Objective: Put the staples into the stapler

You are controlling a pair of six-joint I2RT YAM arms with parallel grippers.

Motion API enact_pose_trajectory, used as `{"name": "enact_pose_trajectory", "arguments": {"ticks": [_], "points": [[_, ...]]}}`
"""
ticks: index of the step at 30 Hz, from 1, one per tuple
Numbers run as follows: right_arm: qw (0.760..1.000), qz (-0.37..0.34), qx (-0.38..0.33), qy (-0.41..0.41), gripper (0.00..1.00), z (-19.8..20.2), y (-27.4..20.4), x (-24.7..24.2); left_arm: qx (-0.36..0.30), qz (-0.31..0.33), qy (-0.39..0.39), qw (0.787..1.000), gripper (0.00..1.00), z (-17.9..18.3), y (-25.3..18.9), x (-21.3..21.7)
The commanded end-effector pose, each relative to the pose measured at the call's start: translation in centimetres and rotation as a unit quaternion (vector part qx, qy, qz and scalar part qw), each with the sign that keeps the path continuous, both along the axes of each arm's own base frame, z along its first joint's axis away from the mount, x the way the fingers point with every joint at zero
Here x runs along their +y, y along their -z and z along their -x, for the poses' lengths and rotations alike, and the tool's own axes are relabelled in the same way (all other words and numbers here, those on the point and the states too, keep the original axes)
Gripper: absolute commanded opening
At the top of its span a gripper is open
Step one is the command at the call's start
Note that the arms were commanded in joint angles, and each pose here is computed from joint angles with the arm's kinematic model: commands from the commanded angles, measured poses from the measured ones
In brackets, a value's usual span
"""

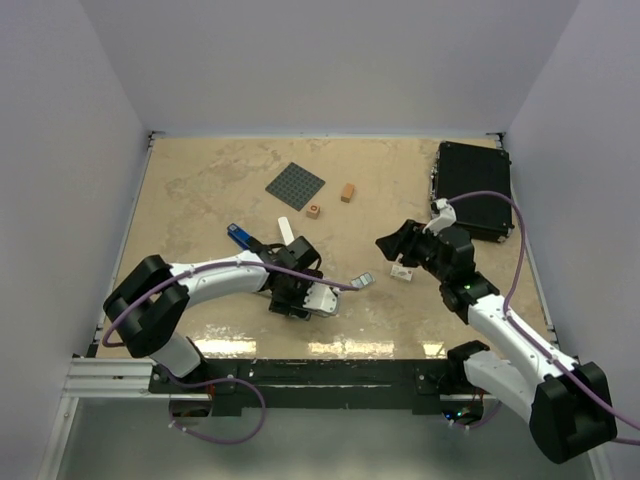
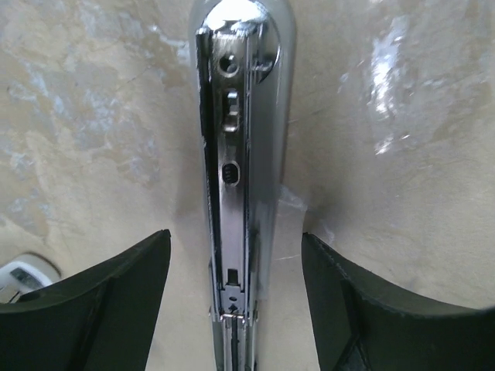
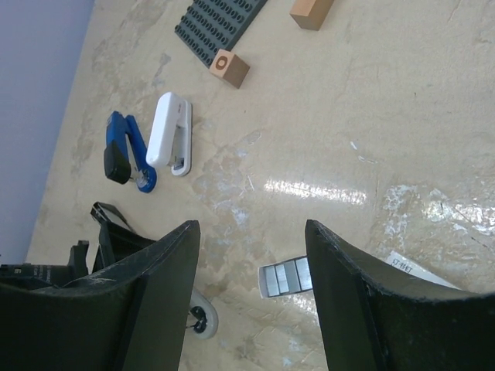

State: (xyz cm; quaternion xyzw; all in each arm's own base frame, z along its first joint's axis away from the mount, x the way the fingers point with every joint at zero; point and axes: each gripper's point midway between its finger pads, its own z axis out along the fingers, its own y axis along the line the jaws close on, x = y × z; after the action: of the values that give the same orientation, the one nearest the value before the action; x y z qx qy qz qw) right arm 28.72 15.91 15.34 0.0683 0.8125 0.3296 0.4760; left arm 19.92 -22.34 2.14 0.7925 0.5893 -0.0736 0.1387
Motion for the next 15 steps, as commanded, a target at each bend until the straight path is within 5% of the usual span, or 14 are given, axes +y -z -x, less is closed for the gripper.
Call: {"name": "enact_pose_trajectory", "arguments": {"ticks": [1, 15], "points": [[0.998, -0.009, -0.048, -0.026, 0.62, -1.1, -3.2, 1.1, -0.078, 0.006, -0.015, 0.997, 0.74, -2.0, -1.1, 0.8], [0.995, 0.022, -0.037, -0.095, 0.62, -1.0, -3.0, 2.9, -0.233, 0.002, -0.121, 0.965, 0.8, -7.6, -2.1, 5.0]]}}
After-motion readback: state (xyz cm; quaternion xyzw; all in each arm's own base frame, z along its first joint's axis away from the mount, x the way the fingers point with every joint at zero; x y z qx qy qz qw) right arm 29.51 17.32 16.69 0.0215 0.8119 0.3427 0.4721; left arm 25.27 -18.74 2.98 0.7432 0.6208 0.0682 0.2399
